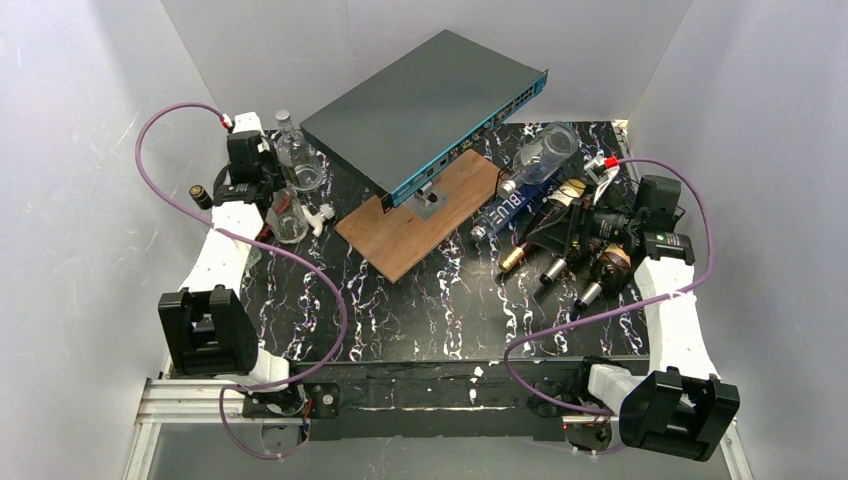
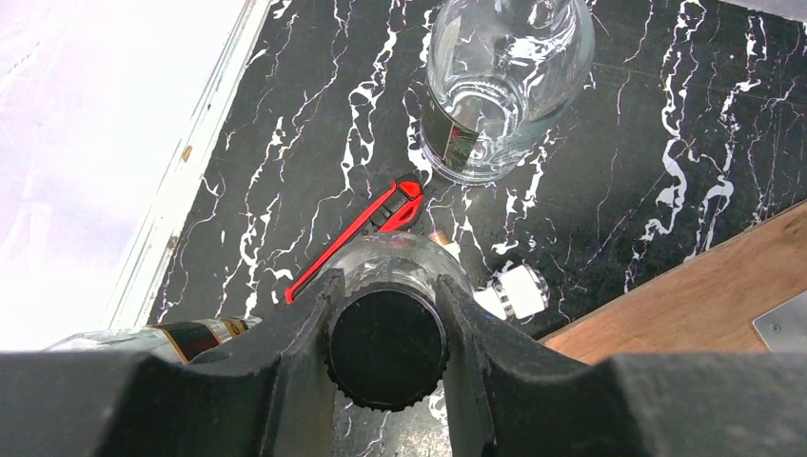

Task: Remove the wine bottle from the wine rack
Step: Move the wine bottle to the center of the board.

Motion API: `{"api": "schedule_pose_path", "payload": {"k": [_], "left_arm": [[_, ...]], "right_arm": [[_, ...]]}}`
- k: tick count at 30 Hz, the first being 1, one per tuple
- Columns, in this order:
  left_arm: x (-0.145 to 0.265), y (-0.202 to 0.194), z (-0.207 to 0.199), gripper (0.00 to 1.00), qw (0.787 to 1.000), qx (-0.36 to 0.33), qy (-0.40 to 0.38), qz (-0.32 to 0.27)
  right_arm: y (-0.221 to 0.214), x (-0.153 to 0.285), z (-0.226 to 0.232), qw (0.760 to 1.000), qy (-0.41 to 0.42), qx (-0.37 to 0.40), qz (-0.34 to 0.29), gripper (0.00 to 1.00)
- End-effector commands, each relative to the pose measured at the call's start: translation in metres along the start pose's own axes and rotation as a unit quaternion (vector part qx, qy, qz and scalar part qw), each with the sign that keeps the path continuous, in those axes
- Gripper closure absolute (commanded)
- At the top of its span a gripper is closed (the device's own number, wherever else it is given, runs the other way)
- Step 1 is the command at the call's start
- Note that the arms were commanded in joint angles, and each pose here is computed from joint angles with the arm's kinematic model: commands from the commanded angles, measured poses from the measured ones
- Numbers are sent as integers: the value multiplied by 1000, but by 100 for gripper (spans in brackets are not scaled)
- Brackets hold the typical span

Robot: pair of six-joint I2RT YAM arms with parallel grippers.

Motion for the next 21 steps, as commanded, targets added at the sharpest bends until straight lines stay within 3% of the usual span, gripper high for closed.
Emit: {"api": "schedule_pose_path", "payload": {"k": [1,5,7,16,18,21], "left_arm": [[11,20,2,70,999,16,-9,-46],[19,15,2,45,999,24,-18,-40],[24,14,1,37,999,28,-24,-38],[62,6,1,12,997,55,-55,-8],[75,-1,0,2,996,61,-69,-1],[95,-12,-2,2,993,68,-94,10]], "right_arm": [[7,1,2,1000,10,26,-8,2],[7,1,2,1000,10,26,-8,2],[7,1,2,1000,11,27,-8,2],[8,3,5,999,11,31,-11,2],[8,3,6,999,11,33,-12,2],[9,4,8,999,13,37,-13,2]]}}
Point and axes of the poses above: each gripper's point midway between its finger pads, its own x axis back along the fingers, its own z axis along the line the jaws close on, y = z × x, the point moved 7 cm from there along x, back along the fingers, and after that the axes turned 6 degrees about -x, right-handed, at the moved point
